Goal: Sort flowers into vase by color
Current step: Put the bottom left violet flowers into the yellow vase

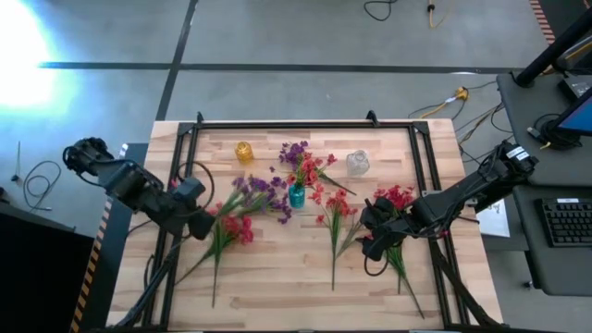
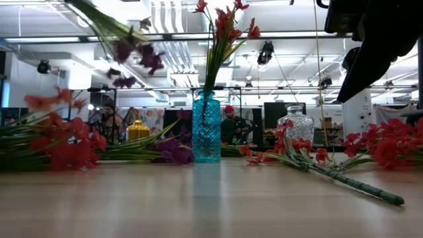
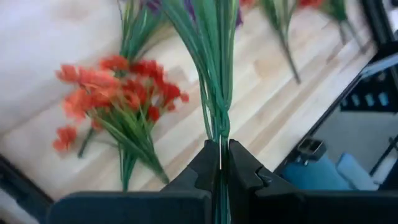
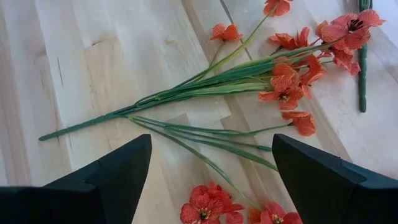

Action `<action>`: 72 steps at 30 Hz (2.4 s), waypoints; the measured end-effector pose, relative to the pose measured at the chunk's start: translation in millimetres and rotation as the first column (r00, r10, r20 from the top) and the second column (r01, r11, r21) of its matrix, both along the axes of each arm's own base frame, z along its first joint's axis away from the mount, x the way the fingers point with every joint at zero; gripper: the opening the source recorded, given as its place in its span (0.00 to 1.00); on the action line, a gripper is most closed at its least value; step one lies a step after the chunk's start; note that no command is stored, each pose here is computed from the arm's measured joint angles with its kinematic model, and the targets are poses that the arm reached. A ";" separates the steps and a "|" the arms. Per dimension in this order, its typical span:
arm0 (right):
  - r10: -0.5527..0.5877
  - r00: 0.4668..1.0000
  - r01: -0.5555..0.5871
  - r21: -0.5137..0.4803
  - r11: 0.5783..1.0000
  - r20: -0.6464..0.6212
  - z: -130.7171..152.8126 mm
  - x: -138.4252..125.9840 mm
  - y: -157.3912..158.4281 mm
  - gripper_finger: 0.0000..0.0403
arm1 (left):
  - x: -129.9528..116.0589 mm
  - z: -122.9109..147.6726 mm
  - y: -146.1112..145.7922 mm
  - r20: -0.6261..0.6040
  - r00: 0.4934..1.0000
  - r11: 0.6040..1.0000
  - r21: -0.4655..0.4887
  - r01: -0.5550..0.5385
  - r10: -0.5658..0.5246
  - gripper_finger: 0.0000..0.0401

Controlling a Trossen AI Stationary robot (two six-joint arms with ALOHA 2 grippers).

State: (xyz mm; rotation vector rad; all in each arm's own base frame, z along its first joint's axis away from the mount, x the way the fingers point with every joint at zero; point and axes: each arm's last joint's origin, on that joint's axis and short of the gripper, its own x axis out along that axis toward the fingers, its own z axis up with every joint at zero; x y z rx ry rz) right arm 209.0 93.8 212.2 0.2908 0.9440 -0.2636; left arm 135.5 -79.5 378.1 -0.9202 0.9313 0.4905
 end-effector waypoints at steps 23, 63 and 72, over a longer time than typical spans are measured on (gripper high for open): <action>0.041 0.999 -0.041 -0.030 0.999 -0.004 0.0 0.0 0.0 0.81 | 98.0 -88.9 -90.3 -0.250 0.922 0.935 0.122 0.333 -0.295 0.00; 0.046 0.999 -0.046 -0.025 0.999 0.008 0.7 1.1 0.6 0.81 | 151.5 -233.1 -123.0 -0.644 0.731 0.949 0.022 0.315 -0.228 0.50; 0.046 0.999 -0.046 -0.024 0.999 0.008 0.7 1.1 0.7 0.81 | 155.9 -239.8 -126.7 -0.624 0.743 0.949 0.005 0.315 -0.243 0.43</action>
